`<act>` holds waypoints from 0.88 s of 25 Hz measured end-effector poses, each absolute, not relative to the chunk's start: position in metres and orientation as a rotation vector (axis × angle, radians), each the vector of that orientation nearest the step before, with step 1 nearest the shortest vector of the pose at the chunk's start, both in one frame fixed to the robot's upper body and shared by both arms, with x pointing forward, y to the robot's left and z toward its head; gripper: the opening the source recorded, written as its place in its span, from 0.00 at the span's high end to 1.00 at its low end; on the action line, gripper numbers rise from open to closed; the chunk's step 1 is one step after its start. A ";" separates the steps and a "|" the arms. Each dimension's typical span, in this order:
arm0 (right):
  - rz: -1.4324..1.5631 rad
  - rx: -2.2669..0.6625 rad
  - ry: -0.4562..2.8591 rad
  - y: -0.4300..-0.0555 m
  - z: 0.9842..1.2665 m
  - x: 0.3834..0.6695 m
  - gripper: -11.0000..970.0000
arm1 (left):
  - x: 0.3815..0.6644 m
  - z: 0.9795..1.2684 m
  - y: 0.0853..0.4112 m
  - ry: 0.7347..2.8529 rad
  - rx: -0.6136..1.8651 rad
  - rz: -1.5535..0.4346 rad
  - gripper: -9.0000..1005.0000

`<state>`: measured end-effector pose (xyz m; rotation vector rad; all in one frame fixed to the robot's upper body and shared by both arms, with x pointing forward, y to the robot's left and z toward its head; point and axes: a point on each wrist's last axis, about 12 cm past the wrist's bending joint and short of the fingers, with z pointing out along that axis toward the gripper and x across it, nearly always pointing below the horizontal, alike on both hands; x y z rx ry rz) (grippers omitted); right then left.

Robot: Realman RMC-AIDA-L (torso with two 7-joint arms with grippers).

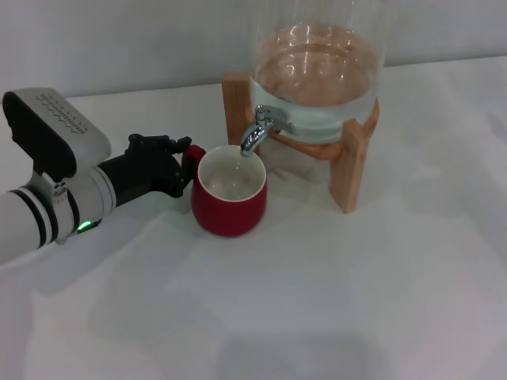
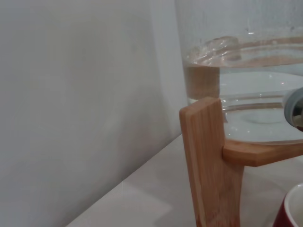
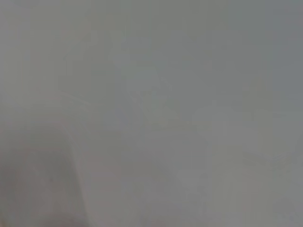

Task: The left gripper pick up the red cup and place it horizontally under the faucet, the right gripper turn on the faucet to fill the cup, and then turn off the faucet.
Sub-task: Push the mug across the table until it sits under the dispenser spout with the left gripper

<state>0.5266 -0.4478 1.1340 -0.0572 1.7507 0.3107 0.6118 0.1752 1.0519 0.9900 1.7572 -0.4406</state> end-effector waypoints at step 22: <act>0.305 -0.050 1.747 -0.450 1.135 0.526 0.25 | 0.608 1.045 0.172 1.864 0.977 -0.496 0.67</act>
